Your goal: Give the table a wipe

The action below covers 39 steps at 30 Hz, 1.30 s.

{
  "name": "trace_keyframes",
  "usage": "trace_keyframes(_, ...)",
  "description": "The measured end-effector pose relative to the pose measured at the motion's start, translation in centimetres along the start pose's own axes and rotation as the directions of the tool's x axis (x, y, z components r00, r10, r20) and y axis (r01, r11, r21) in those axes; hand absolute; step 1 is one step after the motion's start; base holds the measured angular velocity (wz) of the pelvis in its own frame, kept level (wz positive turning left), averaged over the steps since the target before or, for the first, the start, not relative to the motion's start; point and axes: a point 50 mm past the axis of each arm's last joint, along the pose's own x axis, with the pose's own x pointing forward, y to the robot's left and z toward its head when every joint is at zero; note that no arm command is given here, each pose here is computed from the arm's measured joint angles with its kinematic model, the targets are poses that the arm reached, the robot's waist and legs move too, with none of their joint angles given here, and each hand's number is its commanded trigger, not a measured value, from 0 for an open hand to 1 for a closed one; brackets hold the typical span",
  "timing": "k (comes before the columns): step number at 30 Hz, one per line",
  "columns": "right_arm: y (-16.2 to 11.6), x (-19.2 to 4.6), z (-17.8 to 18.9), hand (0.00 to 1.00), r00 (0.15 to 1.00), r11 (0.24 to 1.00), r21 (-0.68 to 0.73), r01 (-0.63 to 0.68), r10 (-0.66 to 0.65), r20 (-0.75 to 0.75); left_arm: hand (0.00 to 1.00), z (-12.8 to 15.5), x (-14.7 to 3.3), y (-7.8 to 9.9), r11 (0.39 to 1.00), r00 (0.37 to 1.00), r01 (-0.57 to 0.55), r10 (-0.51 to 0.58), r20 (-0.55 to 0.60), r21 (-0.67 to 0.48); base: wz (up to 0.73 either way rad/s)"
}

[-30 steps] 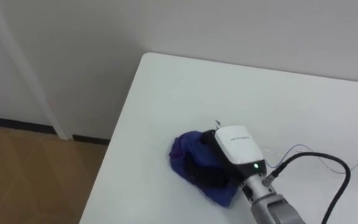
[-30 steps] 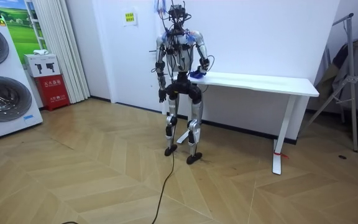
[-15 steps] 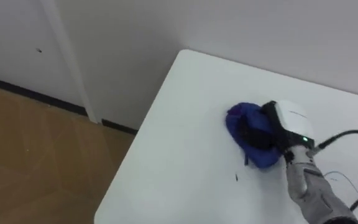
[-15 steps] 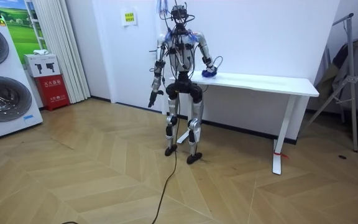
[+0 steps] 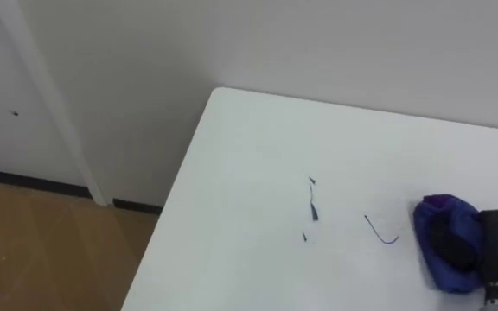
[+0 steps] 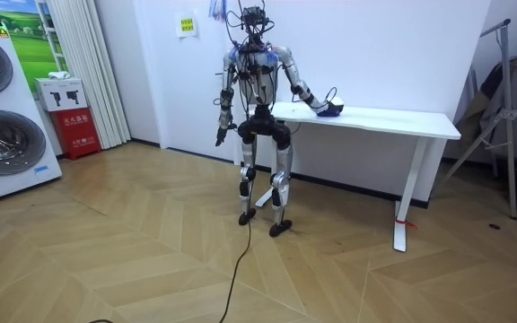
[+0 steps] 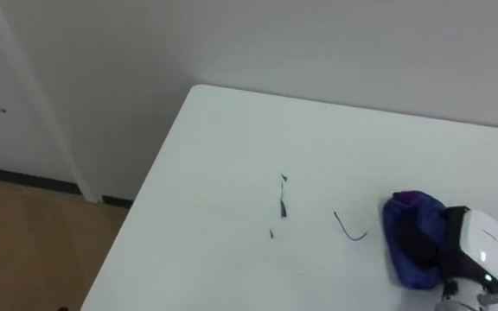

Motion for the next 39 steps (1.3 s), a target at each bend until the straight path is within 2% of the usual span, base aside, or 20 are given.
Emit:
trace_keyframes(8,0.0,-0.4,-1.1,1.00,0.999,1.000,-0.011,-0.005,0.005,-0.054,0.00,-0.9,-0.2,0.2,0.999,0.999,-0.030,0.029,-0.039,-0.023,0.00)
trace_keyframes(14,-0.3,0.7,1.8,1.00,1.000,0.998,-0.070,-0.006,0.006,0.002,0.00,-1.2,-0.3,-0.9,1.000,0.998,0.009,-0.008,-0.066,0.018,-0.24)
trace_keyframes(17,-0.2,1.0,5.6,1.00,0.992,0.994,-0.103,-0.030,0.043,0.123,0.00,-0.5,-0.3,-1.5,0.998,0.998,0.033,-0.031,-0.048,0.052,-0.36)
trace_keyframes(18,0.1,0.8,7.6,1.00,0.976,0.992,-0.120,-0.049,0.073,0.207,0.00,-0.2,-0.3,-1.8,0.997,0.998,0.041,-0.038,-0.043,0.066,0.00)
trace_keyframes(22,1.1,-0.4,15.4,1.00,0.870,0.982,-0.172,-0.081,0.154,0.468,0.00,0.4,-0.6,-3.1,0.989,0.996,0.084,-0.083,-0.016,0.125,-0.02)
trace_keyframes(25,1.4,-0.9,18.9,1.00,0.804,0.974,-0.208,-0.084,0.190,0.563,0.00,0.3,-0.9,-3.6,0.987,0.995,0.096,-0.095,-0.017,0.125,0.16)
trace_keyframes(32,2.0,-1.1,18.4,1.00,0.802,0.975,-0.173,-0.139,0.213,0.558,0.00,-0.6,-1.2,-3.5,0.987,0.995,0.096,-0.091,-0.047,0.125,0.15)
trace_keyframes(39,2.8,-1.7,13.8,1.00,0.863,0.987,-0.072,-0.141,0.158,0.479,0.00,-0.5,-0.9,-2.7,0.993,0.997,0.066,-0.062,-0.043,0.100,0.11)
